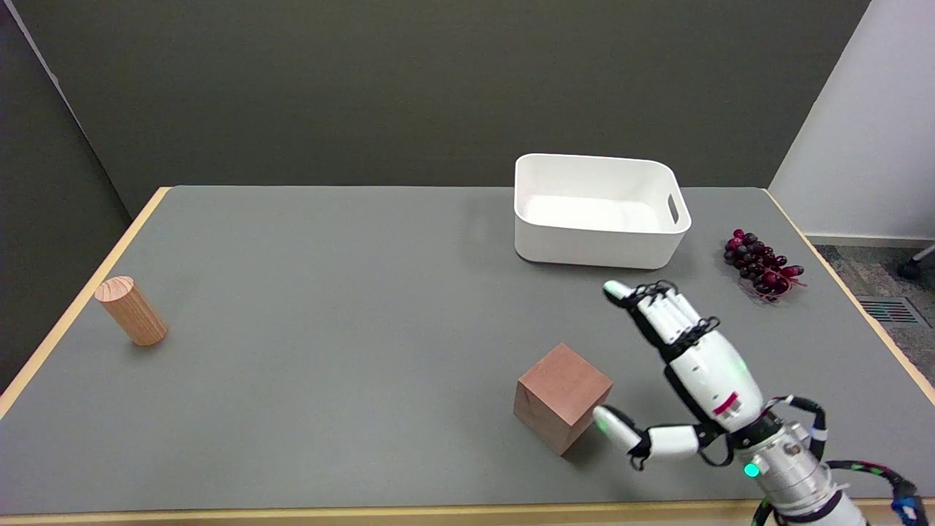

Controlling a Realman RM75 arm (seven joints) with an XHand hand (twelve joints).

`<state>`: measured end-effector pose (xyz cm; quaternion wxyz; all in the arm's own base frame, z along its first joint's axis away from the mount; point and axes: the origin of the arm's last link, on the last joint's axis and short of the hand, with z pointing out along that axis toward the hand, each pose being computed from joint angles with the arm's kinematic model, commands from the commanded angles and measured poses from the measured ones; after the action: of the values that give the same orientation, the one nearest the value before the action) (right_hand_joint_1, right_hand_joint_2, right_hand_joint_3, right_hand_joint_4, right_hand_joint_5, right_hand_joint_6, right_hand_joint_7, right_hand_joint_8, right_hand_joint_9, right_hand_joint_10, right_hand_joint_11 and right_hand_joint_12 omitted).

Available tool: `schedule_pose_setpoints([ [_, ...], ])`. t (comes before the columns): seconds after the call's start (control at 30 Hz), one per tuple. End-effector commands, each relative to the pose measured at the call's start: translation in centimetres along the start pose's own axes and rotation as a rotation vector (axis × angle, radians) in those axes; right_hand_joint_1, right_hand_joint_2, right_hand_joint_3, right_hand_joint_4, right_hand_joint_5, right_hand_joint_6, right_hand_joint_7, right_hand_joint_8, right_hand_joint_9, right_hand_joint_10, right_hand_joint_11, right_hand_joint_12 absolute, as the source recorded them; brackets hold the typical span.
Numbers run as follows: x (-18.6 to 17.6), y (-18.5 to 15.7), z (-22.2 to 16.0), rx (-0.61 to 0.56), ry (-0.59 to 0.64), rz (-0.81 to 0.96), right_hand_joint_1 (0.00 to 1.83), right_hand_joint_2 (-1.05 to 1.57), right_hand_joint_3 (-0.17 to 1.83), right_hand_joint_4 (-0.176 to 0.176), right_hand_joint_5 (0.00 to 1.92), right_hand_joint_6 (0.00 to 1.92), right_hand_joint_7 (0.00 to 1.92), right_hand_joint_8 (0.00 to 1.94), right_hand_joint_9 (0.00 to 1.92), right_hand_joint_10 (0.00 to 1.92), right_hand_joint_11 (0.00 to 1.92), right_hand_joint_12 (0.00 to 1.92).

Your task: Pick up wooden cube.

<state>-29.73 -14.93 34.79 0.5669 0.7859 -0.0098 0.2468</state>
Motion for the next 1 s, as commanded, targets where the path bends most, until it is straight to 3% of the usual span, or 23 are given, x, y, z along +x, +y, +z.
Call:
schedule_pose_setpoints([
  [0.03, -1.2, -6.3, 0.5, 0.058, 0.006, -0.09, 0.39, 0.52, 0.89, -0.115, 0.06, 0.37, 0.16, 0.52, 0.11, 0.77, 0.0, 1.01],
  [0.13, -1.6, -6.8, 0.8, 0.061, -0.018, -0.073, 0.38, 0.53, 0.88, -0.115, 0.06, 0.37, 0.17, 0.52, 0.12, 0.78, 0.0, 1.02],
  [0.23, -2.9, -6.9, 1.0, 0.032, -0.08, -0.056, 0.41, 0.59, 0.75, -0.116, 0.09, 0.31, 0.21, 0.44, 0.1, 0.84, 0.0, 1.02],
  [0.33, -3.6, -6.0, 1.4, -0.02, -0.109, -0.044, 0.41, 0.59, 0.75, -0.116, 0.09, 0.31, 0.21, 0.44, 0.1, 0.84, 0.0, 1.02],
  [0.43, -4.0, -5.6, 1.8, -0.064, -0.118, -0.04, 0.39, 0.53, 0.89, -0.12, 0.05, 0.36, 0.13, 0.52, 0.1, 0.77, 0.0, 1.02],
  [0.53, -4.5, -5.6, 2.0, -0.106, -0.138, -0.077, 0.4, 0.57, 0.79, -0.121, 0.04, 0.31, 0.12, 0.45, 0.06, 0.79, 0.0, 1.0],
  [0.77, -3.7, -5.3, 2.4, -0.187, -0.108, -0.137, 0.41, 0.59, 0.72, -0.123, 0.01, 0.3, 0.09, 0.39, 0.01, 0.79, 0.0, 0.94],
  [0.83, -3.5, -5.2, 2.6, -0.208, -0.101, -0.156, 0.39, 0.52, 0.87, -0.117, 0.04, 0.21, 0.06, 0.44, 0.02, 0.74, 0.0, 0.92],
  [0.93, -3.3, -5.1, 2.4, -0.256, -0.102, -0.172, 0.4, 0.58, 0.75, -0.121, 0.01, 0.26, 0.07, 0.39, 0.0, 0.77, 0.0, 0.89],
  [1.0, -3.1, -5.1, 2.1, -0.295, -0.089, -0.18, 0.39, 0.52, 0.86, -0.121, 0.04, 0.18, 0.04, 0.42, 0.0, 0.72, 0.0, 0.86],
])
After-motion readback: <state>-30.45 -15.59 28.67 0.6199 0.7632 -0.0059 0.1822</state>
